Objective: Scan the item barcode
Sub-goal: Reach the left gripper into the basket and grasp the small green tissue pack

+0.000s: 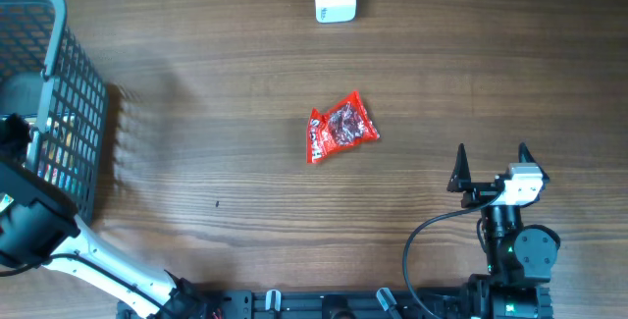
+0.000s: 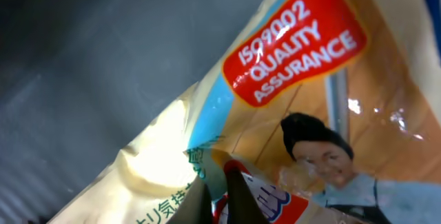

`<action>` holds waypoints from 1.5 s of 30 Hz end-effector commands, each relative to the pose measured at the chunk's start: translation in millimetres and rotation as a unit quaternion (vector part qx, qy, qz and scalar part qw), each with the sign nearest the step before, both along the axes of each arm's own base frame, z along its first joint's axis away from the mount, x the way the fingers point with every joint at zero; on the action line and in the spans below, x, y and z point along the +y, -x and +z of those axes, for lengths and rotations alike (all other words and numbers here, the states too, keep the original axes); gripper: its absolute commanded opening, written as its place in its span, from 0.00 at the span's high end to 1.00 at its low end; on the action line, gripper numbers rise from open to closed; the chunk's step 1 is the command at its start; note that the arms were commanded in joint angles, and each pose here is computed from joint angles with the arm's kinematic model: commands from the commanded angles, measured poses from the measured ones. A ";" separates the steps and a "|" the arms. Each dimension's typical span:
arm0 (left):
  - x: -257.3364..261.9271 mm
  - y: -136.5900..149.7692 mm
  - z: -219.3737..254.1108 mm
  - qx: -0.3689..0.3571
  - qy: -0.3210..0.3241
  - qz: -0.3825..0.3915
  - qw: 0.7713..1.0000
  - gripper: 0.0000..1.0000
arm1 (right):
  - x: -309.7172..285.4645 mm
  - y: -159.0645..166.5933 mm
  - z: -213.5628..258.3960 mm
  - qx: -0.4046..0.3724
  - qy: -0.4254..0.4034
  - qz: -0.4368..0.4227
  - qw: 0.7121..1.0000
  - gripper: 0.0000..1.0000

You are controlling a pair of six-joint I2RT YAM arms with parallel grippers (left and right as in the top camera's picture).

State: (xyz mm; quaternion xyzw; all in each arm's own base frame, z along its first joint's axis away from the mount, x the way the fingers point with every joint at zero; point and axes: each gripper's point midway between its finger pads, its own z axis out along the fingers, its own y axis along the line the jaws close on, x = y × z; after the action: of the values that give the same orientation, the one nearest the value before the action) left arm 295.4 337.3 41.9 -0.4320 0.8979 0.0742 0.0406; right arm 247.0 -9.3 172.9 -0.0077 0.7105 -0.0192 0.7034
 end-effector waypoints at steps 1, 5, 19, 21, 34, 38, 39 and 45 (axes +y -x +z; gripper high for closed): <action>-9.6 1.7 7.8 -0.002 0.021 0.009 1.000 0.96 | -1.0 0.3 1.5 -0.004 -0.006 -0.004 1.000 0.00; 3.3 -11.1 91.0 -0.097 -0.046 0.098 0.989 0.96 | -1.0 0.3 1.5 -0.004 -0.006 -0.004 1.000 0.00; -1.7 -5.8 49.3 -0.062 -0.025 0.063 0.996 0.00 | -1.0 0.3 1.6 -0.004 -0.006 -0.004 1.000 0.00; 0.6 -8.1 24.1 -0.045 -0.014 0.045 0.998 0.00 | -1.0 0.3 1.6 -0.004 -0.006 -0.004 1.000 0.00; -21.9 -18.8 -28.0 -0.048 0.077 0.039 0.995 0.36 | -1.0 0.3 1.6 -0.004 -0.006 -0.004 1.000 0.00; -23.9 -16.5 -28.2 -0.043 0.081 0.039 0.995 0.84 | -1.0 0.3 1.6 -0.004 -0.006 -0.004 1.000 0.00; -23.4 -16.3 -28.1 -0.043 0.080 0.040 0.995 0.94 | -1.0 0.3 1.6 -0.004 -0.006 -0.004 1.000 0.00; -3.2 -22.5 31.5 -0.060 0.029 0.055 0.996 0.96 | -1.0 0.3 1.5 -0.004 -0.006 -0.004 1.000 0.00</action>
State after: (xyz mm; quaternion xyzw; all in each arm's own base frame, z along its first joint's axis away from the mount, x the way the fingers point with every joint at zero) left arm 310.3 322.5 43.8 -0.4716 0.8802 0.0112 0.0515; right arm 247.0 -9.3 172.9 -0.0077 0.7105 -0.0192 0.7034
